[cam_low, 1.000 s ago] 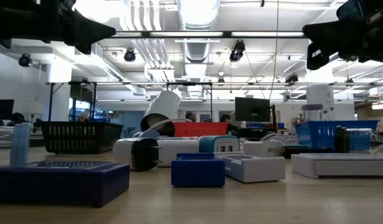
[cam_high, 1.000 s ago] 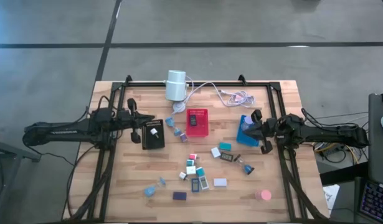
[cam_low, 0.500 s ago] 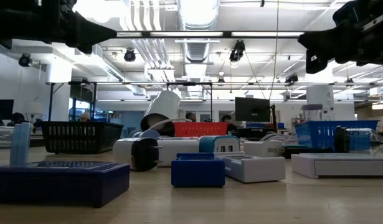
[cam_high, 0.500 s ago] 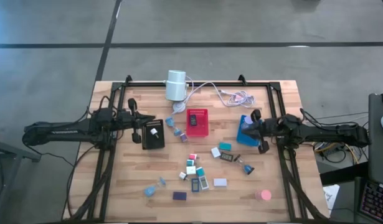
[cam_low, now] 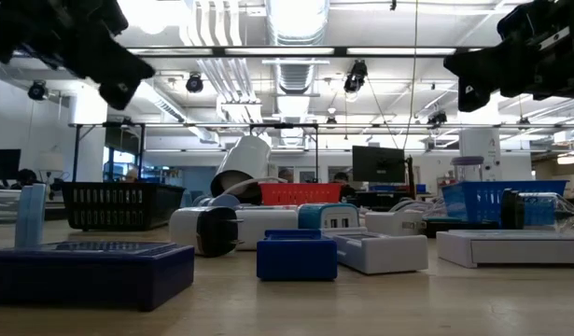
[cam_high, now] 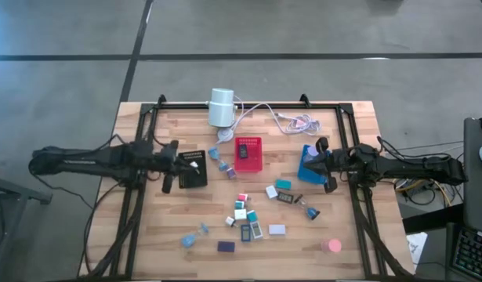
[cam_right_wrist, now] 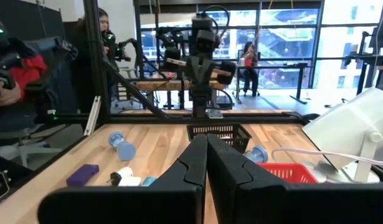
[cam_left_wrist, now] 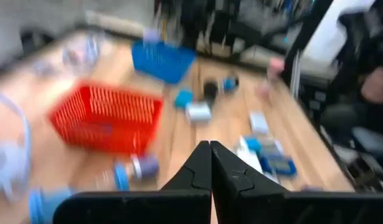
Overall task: Pick & Place Office items
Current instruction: Put the bottom light blue hourglass into the blue basket
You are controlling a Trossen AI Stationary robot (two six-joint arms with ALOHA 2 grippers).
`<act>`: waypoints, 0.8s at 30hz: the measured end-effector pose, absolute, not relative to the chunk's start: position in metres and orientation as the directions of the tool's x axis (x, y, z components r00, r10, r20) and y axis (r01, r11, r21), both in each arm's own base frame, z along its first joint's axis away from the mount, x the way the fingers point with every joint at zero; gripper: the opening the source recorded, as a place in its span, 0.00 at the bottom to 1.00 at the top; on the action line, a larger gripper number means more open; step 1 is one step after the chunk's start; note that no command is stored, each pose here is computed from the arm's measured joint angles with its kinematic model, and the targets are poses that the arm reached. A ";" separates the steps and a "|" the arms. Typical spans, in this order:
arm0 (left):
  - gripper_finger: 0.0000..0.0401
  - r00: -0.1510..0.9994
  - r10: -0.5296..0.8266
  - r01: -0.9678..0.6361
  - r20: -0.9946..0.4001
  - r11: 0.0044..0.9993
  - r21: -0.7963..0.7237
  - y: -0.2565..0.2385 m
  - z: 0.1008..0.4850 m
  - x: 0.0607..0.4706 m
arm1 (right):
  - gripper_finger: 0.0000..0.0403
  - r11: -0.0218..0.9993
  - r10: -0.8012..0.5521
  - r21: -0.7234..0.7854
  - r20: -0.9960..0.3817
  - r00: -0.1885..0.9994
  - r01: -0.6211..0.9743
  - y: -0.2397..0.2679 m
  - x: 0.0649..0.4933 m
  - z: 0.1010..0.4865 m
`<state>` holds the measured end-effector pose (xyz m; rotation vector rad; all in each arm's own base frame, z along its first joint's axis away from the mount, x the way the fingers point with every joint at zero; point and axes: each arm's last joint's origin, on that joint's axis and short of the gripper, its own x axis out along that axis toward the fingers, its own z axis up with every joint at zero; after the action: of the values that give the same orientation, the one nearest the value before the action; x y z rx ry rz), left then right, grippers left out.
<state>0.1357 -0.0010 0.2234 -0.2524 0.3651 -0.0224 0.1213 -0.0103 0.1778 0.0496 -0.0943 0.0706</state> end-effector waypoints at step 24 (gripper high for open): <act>0.10 0.454 0.039 -0.442 -0.890 0.877 -0.186 -0.143 0.222 0.175 | 0.02 1.000 0.023 -0.009 0.147 0.989 -0.022 -0.012 0.121 0.183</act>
<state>0.1749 -0.1430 0.2219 -0.4257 1.0659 0.3082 0.1206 -0.0115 0.1827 -0.0069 -0.1473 0.0228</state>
